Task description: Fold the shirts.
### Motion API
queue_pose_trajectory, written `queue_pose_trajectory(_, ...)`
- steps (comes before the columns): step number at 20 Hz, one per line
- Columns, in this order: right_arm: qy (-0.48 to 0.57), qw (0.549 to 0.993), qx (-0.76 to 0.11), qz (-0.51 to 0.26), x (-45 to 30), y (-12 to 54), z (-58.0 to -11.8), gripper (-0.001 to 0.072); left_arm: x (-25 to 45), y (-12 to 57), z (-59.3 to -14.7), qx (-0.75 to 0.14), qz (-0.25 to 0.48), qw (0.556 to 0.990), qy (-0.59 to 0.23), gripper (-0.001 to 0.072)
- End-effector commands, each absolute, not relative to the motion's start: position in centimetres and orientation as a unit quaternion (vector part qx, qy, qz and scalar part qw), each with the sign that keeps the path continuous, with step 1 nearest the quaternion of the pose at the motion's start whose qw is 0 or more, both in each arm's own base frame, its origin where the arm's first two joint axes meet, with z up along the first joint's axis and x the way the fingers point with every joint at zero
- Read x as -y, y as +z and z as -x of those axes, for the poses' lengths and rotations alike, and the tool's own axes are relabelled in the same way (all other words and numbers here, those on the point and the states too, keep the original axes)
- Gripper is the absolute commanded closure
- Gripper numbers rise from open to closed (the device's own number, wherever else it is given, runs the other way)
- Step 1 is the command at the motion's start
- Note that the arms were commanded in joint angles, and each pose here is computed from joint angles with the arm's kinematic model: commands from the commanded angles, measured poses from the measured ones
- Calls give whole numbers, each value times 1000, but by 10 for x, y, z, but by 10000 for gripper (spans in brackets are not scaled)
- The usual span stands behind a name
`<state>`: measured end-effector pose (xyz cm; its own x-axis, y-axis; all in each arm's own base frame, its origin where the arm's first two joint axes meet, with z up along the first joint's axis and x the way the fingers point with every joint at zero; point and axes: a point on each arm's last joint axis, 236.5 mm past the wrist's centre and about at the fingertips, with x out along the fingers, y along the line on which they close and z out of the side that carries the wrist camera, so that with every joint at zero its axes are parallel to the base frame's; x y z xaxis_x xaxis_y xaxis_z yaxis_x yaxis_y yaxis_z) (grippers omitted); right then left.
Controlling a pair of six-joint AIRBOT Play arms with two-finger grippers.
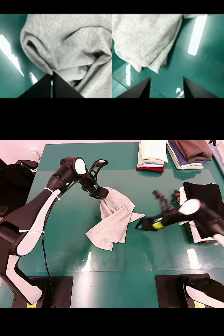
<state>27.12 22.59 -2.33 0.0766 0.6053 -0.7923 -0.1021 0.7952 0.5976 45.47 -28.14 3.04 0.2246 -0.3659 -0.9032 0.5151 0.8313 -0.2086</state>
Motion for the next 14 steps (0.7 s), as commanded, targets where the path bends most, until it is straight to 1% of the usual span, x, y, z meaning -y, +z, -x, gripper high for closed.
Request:
queue_pose_trajectory(1,267,678,-642,-240,-282,-60,-253,266,279,30,-451,-561,-72,775,-282,686)
queue_pose_trajectory(4,268,676,-643,-240,-298,-73,-249,266,278,29,-449,-564,-73,773,-281,686)
queue_pose_trajectory(8,268,689,-629,-239,-302,-71,-255,267,279,29,-450,-563,-72,773,-281,686)
queue_pose_trajectory(9,265,694,-626,-239,-301,-73,-258,315,279,29,-450,-564,-72,773,-281,686)
queue_pose_trajectory(10,261,699,-621,-240,-301,-74,-262,486,279,29,-450,-564,-71,773,-281,686)
queue_pose_trajectory(11,262,709,-611,-237,-300,-72,-268,682,278,31,-450,-563,-72,774,-281,686)
queue_pose_trajectory(12,268,721,-595,-231,-298,-65,-277,695,274,36,-451,-560,-76,777,-277,686)
queue_pose_trajectory(14,285,748,-555,-228,-284,-25,-303,696,257,68,-457,-536,-72,797,-267,686)
